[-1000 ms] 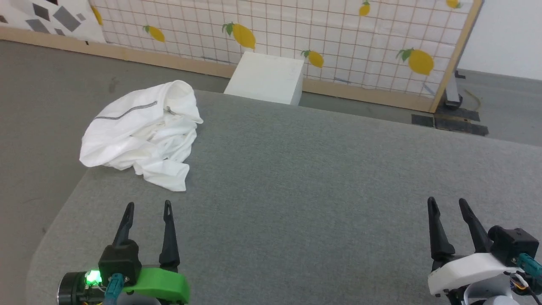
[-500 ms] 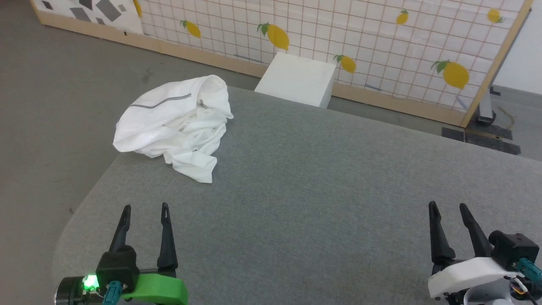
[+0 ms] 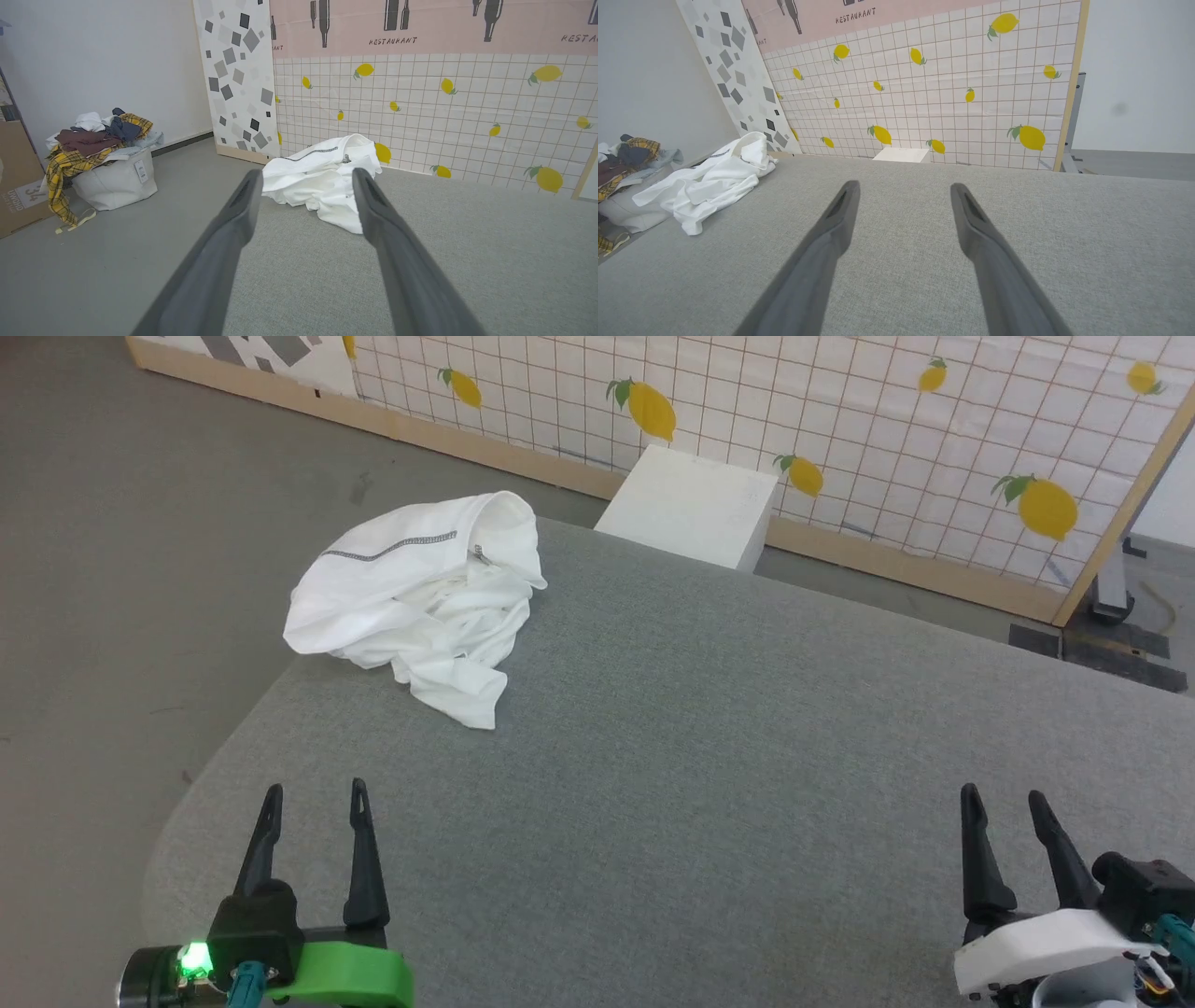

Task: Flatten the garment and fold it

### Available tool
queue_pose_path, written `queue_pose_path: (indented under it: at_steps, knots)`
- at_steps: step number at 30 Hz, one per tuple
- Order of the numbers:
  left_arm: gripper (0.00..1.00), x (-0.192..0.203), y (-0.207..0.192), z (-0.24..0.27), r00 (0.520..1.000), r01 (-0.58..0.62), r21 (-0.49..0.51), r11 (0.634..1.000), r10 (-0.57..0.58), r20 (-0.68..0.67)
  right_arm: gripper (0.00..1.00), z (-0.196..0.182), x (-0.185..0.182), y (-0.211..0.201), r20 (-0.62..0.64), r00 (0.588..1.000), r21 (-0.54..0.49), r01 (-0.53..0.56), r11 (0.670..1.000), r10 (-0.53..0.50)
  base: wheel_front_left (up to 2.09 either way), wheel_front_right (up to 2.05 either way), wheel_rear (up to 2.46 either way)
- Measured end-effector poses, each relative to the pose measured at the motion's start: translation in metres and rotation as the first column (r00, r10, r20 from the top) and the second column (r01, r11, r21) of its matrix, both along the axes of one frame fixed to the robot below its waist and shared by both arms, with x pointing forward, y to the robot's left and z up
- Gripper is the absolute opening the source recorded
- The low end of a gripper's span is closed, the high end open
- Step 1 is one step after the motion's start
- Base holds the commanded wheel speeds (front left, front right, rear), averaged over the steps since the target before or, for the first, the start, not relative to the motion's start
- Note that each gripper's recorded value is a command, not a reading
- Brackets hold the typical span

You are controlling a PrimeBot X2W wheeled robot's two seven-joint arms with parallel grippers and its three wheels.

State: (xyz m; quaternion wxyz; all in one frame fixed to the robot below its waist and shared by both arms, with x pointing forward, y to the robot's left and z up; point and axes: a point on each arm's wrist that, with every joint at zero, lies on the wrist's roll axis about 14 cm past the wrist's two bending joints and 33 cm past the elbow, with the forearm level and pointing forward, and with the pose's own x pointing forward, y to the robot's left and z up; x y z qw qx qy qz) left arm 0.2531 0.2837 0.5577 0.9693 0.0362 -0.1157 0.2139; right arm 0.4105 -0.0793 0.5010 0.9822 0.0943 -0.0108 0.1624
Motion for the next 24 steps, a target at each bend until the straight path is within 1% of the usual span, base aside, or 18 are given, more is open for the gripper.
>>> queue_pose_path:
  at_steps: [9, 16, 20, 24]
  knots:
    - [1.0, -0.006, 0.001, 0.003, 1.0, -0.01, 0.006, 1.0, 0.01, 0.016, 1.0, 0.0, 0.002, -0.002, 0.006, 1.0, 0.02, 0.01, 1.0, -0.01, 0.0, 0.0, 0.0]
    - [1.0, -0.002, 0.001, 0.008, 0.999, 0.02, 0.0, 1.0, -0.02, 0.032, 1.0, -0.003, 0.004, -0.003, -0.002, 1.0, 0.02, 0.016, 1.0, -0.016, 0.0, 0.0, 0.0]
    - [1.0, 0.007, 0.003, 0.014, 0.996, 0.075, -0.004, 0.997, -0.075, 0.044, 1.0, -0.004, 0.006, -0.004, -0.004, 1.0, 0.016, 0.019, 1.0, -0.019, 0.0, 0.0, 0.0]
    - [1.0, 0.029, 0.01, 0.043, 0.99, 0.133, 0.033, 0.991, -0.135, 0.051, 1.0, -0.007, 0.009, -0.004, -0.005, 1.0, 0.007, 0.017, 1.0, -0.017, 0.0, 0.0, 0.0]
